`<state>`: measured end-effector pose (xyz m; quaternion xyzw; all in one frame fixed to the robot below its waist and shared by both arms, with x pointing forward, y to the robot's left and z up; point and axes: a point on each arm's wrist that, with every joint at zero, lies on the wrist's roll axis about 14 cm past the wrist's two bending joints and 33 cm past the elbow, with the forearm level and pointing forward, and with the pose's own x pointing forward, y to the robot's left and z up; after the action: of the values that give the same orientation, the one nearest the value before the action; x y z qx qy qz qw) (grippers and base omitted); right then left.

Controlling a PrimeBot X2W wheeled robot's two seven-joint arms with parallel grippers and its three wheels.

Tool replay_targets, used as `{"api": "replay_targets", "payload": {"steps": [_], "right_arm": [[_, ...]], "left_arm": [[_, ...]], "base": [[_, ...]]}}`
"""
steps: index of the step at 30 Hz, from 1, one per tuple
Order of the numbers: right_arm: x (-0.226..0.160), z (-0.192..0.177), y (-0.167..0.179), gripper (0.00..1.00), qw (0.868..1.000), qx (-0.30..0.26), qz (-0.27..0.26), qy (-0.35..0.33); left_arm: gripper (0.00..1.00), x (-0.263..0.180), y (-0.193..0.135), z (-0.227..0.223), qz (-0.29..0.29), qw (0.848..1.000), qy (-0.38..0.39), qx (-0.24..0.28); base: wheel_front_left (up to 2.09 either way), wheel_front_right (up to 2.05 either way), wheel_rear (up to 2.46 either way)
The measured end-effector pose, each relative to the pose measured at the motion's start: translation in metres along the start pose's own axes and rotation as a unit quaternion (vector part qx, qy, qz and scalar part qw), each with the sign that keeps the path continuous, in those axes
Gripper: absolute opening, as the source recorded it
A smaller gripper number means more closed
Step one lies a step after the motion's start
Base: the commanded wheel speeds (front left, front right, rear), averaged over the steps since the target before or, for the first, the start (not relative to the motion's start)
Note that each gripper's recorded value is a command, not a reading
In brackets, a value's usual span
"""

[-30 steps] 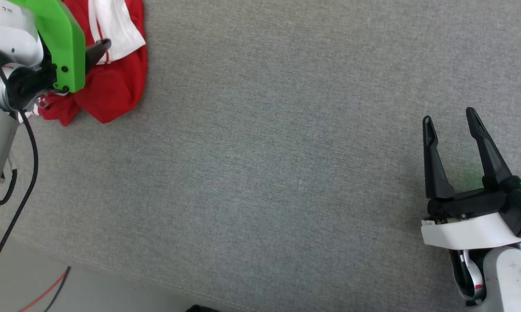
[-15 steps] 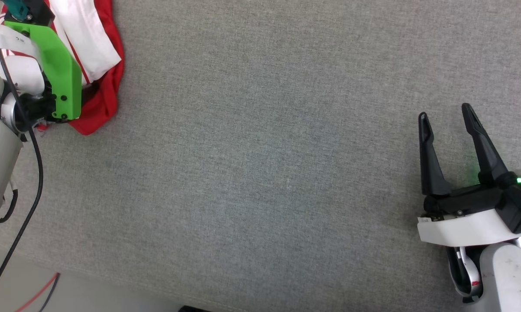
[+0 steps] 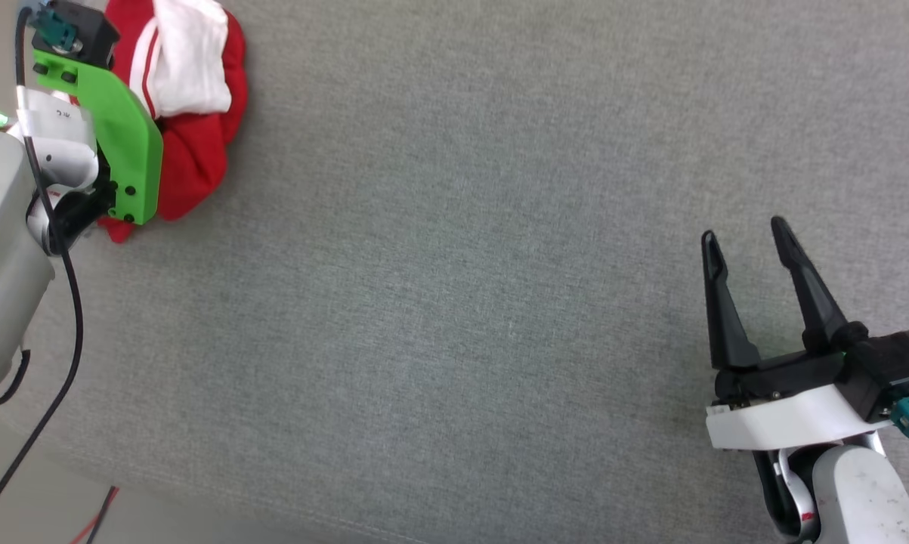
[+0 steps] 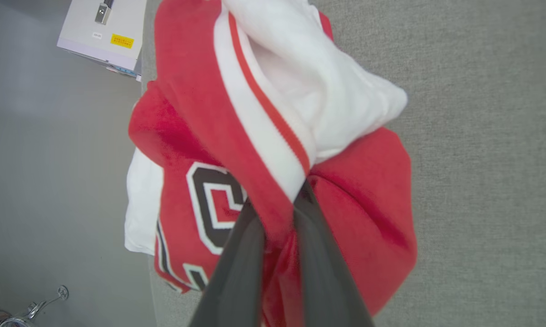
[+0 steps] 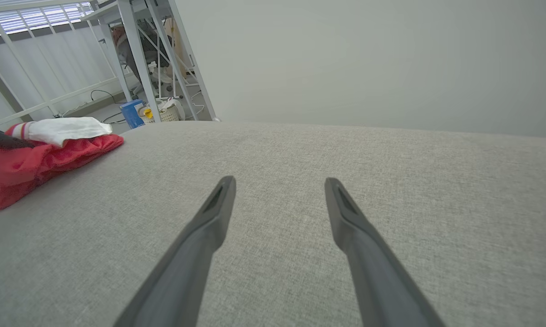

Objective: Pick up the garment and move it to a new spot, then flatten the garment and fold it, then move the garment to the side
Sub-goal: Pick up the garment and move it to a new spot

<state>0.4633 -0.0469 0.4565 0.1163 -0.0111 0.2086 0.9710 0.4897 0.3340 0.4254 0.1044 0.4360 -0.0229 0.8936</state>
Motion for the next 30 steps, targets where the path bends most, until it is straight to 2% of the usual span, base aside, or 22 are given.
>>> {"api": "replay_targets", "payload": {"steps": [6, 13, 19, 22, 30], "right_arm": [[-0.009, 0.024, 0.011, 1.0, 1.0, 0.001, 0.004, -0.021], [-0.025, 0.05, 0.013, 1.0, 0.999, 0.012, -0.005, -0.047], [-0.042, 0.062, 0.0, 1.0, 0.998, 0.011, -0.033, -0.056], [-0.053, 0.067, -0.012, 1.0, 0.997, 0.008, -0.054, -0.06], [-0.082, 0.079, -0.05, 1.0, 0.99, -0.004, -0.123, -0.069]], "left_arm": [[0.0, -0.038, -0.015, 0.053, -0.016, 0.993, -0.106, 0.05], [0.0, -0.075, -0.063, 0.1, -0.058, 0.97, -0.2, 0.125], [0.0, -0.086, -0.142, 0.135, -0.138, 0.938, -0.263, 0.177], [0.0, -0.087, -0.193, 0.145, -0.185, 0.916, -0.288, 0.209], [0.0, -0.091, -0.319, 0.149, -0.312, 0.86, -0.321, 0.247]], "base": [[0.0, 0.0, 0.0], [0.0, 0.0, 0.0], [0.0, 0.0, 0.0], [0.0, 0.0, 0.0], [0.0, 0.0, 0.0]]}}
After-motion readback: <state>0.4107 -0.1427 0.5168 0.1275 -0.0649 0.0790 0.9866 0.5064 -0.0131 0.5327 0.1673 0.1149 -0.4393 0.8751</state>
